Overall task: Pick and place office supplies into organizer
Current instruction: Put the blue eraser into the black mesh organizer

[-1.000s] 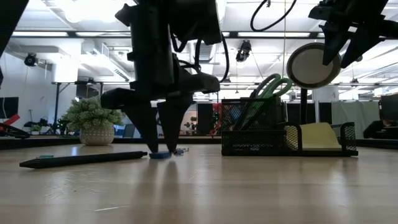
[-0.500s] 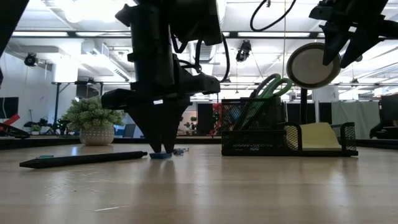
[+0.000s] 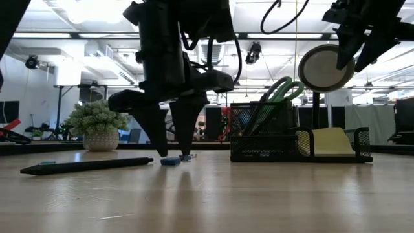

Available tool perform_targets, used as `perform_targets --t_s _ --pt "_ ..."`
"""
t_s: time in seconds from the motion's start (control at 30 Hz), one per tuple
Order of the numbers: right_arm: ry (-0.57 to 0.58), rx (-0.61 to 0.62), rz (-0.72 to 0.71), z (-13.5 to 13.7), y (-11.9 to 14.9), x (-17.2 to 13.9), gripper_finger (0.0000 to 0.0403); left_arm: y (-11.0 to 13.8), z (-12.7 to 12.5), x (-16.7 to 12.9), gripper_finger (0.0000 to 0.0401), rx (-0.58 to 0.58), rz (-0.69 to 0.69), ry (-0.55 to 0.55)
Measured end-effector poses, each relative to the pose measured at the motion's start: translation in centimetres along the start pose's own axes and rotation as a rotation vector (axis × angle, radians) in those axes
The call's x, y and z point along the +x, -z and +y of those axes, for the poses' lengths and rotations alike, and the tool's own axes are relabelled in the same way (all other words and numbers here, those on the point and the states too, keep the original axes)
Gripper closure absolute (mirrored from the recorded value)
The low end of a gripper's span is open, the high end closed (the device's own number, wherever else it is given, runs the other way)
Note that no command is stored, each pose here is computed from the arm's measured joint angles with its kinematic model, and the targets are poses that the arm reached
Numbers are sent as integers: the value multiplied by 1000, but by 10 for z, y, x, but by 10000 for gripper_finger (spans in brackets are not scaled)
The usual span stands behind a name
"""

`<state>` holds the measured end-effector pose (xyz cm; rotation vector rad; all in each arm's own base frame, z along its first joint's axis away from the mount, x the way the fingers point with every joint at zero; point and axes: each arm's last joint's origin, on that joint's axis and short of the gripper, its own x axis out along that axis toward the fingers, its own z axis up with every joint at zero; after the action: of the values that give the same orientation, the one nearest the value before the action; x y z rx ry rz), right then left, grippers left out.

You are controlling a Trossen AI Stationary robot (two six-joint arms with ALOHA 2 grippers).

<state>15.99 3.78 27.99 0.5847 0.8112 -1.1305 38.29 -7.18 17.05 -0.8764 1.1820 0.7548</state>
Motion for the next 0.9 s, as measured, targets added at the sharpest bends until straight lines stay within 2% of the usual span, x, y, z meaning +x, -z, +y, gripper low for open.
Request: perform_targets --t_s 0.77,0.9 --pt "7 -45 8 -1 1 2 183 2 10 11 230 -13 -23 -23" --pt "7 -55 8 -1 1 2 184 2 11 11 240 -13 -22 -26"
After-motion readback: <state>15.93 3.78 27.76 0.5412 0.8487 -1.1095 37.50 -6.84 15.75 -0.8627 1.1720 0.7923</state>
